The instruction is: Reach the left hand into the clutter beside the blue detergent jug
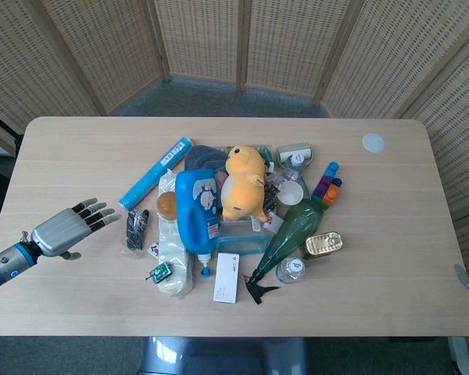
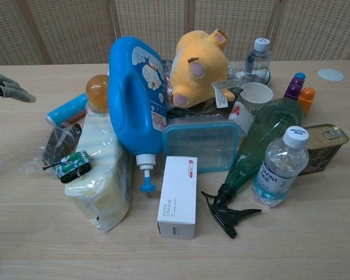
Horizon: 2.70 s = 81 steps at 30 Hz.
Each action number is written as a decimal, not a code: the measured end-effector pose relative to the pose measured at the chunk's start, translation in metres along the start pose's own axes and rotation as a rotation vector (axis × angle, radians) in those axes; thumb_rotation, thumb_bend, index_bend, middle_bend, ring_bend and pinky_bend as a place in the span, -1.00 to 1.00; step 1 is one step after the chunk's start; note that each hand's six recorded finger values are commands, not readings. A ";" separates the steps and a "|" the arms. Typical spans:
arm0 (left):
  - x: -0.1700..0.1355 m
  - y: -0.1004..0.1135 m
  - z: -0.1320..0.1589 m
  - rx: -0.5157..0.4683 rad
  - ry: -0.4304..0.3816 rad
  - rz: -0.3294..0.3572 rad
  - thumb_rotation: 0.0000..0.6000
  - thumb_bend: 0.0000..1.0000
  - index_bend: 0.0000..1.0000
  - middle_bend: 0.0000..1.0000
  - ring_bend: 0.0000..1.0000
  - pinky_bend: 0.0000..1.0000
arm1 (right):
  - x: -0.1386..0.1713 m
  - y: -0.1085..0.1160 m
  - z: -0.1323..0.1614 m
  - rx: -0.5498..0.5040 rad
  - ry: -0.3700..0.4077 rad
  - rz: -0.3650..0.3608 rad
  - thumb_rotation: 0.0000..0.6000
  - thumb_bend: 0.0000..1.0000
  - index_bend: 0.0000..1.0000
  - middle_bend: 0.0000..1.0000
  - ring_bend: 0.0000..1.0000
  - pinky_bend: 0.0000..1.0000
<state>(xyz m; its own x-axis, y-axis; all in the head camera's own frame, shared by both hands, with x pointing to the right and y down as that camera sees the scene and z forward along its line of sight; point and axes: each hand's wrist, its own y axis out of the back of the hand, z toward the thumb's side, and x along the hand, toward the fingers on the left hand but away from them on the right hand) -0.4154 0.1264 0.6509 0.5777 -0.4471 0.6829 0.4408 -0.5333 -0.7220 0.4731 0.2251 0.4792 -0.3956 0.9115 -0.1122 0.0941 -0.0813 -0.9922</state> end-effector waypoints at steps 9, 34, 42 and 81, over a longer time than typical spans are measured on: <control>0.043 -0.004 0.005 0.083 -0.065 -0.009 1.00 -0.99 -0.92 -1.00 -1.00 -1.00 | 0.000 -0.003 0.001 -0.002 0.003 0.011 0.69 -1.00 -1.00 -1.00 -1.00 -1.00; 0.110 -0.017 0.025 0.273 -0.197 -0.106 1.00 -0.98 -0.89 -1.00 -1.00 -1.00 | -0.004 0.002 -0.006 -0.035 -0.015 0.011 0.68 -1.00 -1.00 -1.00 -1.00 -1.00; 0.123 -0.023 0.030 0.298 -0.198 -0.120 1.00 -0.99 -0.85 -1.00 -1.00 -1.00 | -0.004 0.001 -0.006 -0.039 -0.014 0.020 0.69 -1.00 -1.00 -1.00 -1.00 -1.00; 0.127 0.018 0.039 0.314 -0.229 0.089 1.00 -0.89 0.40 0.03 -0.42 -0.22 | -0.002 0.004 -0.006 -0.054 -0.005 0.024 0.70 -1.00 -1.00 -1.00 -1.00 -1.00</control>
<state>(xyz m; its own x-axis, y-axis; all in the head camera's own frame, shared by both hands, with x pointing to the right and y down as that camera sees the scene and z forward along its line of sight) -0.3079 0.0884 0.7204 0.7458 -0.2913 0.5992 0.5502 -0.2379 -0.8004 0.4794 0.2258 0.4761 -0.3974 0.9075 -0.1360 0.1524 -0.0809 -0.9850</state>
